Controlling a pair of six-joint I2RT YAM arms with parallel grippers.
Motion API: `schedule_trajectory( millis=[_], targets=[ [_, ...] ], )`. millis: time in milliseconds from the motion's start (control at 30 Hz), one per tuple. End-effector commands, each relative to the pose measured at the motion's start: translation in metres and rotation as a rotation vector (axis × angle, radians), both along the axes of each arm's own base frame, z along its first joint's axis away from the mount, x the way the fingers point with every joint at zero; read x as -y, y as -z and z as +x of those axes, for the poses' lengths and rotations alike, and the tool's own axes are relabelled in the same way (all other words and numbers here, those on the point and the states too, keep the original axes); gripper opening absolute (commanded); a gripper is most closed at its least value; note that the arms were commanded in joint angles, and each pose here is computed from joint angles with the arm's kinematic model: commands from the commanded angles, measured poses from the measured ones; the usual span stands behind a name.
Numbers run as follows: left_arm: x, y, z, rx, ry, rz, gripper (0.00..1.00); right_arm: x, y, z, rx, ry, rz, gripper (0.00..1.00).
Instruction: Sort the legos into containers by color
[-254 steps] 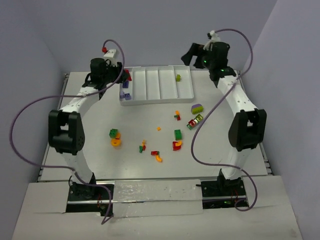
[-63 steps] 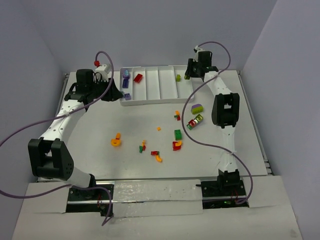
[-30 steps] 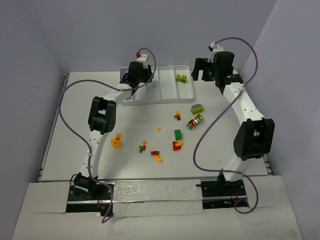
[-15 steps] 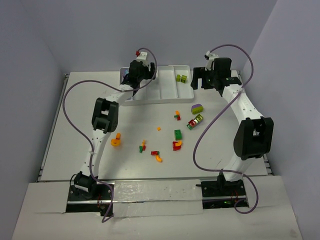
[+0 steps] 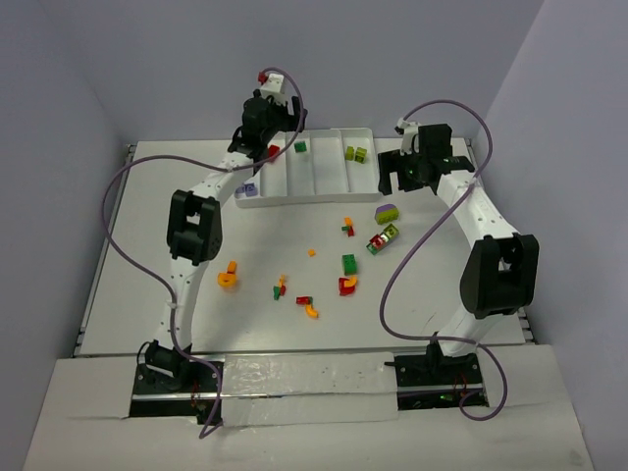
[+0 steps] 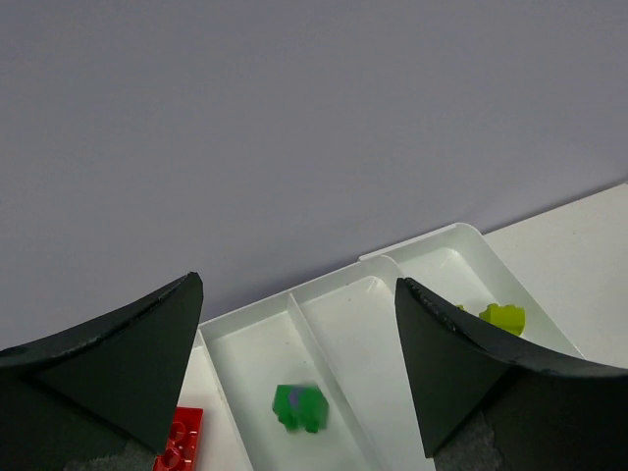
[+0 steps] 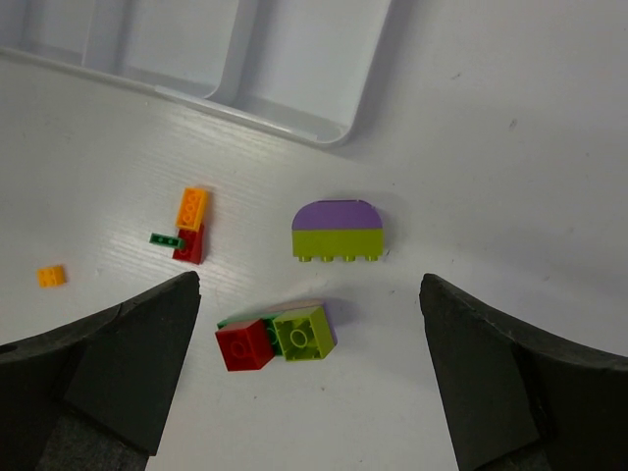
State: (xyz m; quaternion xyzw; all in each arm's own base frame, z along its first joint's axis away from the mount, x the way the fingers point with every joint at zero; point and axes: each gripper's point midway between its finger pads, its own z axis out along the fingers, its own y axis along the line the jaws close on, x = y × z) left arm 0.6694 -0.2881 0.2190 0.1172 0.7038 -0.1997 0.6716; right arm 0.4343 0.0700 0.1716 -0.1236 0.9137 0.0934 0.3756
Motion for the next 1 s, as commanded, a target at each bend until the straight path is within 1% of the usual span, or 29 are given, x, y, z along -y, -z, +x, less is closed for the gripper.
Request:
schedule_trajectory(
  millis=[0, 167, 233, 367, 400, 467, 500, 533, 600, 667, 700, 733, 767, 800, 833, 867, 900, 933, 967],
  targets=[
    [0.005, -0.011, 0.002, 0.029, 0.035, -0.029, 0.88, 0.002, -0.021, -0.008, 0.05, -0.012, -0.012, 1.0],
    [0.005, 0.019, 0.01, 0.009, 0.024, -0.018, 0.88, 0.003, -0.016, -0.005, 0.036, -0.015, -0.02, 1.0],
    [0.004, 0.022, 0.011, 0.009, 0.019, -0.021, 0.88, 0.003, -0.013, -0.004, 0.029, -0.017, -0.023, 1.0],
    [0.001, 0.011, 0.007, 0.028, 0.031, -0.018, 0.88, 0.005, -0.003, -0.005, 0.005, -0.033, -0.047, 0.99],
    [0.001, 0.003, 0.006, 0.036, 0.037, -0.007, 0.89, 0.005, 0.0, -0.006, -0.003, -0.043, -0.056, 0.98],
    [0.0, -0.029, -0.003, 0.06, 0.059, 0.021, 0.91, 0.005, 0.003, -0.012, -0.028, -0.055, -0.062, 0.96],
    [0.0, -0.029, -0.007, 0.036, 0.08, 0.051, 0.93, 0.005, 0.003, -0.016, -0.037, -0.062, -0.064, 0.94],
    [-0.001, -0.048, -0.016, 0.041, 0.095, 0.064, 0.93, 0.005, 0.003, -0.019, -0.044, -0.072, -0.068, 0.93],
    [-0.007, -0.068, -0.038, 0.013, 0.14, 0.097, 0.94, 0.004, 0.006, -0.03, -0.062, -0.11, -0.08, 0.92],
    [-0.011, -0.054, -0.074, -0.071, 0.279, 0.151, 0.95, 0.004, 0.006, -0.042, -0.065, -0.179, -0.11, 0.9],
    [-0.015, -0.062, -0.091, -0.069, 0.345, 0.166, 0.95, 0.004, 0.01, -0.05, -0.084, -0.21, -0.121, 0.9],
    [-0.018, -0.051, -0.109, -0.115, 0.427, 0.156, 0.95, 0.003, 0.012, -0.056, -0.088, -0.25, -0.136, 0.88],
    [-0.027, -0.063, -0.139, -0.138, 0.52, 0.127, 0.94, 0.003, 0.013, -0.062, -0.091, -0.296, -0.159, 0.84],
    [-0.038, -0.043, -0.153, -0.223, 0.555, 0.1, 0.93, 0.003, 0.014, -0.064, -0.087, -0.333, -0.191, 0.77],
    [-0.041, -0.041, -0.166, -0.253, 0.595, 0.081, 0.92, 0.004, 0.017, -0.066, -0.099, -0.344, -0.214, 0.74],
    [-0.044, -0.05, -0.182, -0.261, 0.627, 0.069, 0.89, 0.006, 0.017, -0.067, -0.113, -0.345, -0.233, 0.7],
    [-0.05, -0.032, -0.193, -0.323, 0.621, 0.063, 0.88, 0.006, 0.025, -0.067, -0.149, -0.349, -0.25, 0.63],
    [-0.056, -0.042, -0.203, -0.316, 0.605, 0.067, 0.86, 0.007, 0.024, -0.063, -0.159, -0.342, -0.267, 0.61],
    [-0.061, -0.04, -0.207, -0.319, 0.568, 0.07, 0.86, 0.008, 0.027, -0.066, -0.187, -0.334, -0.271, 0.6]
  ],
)
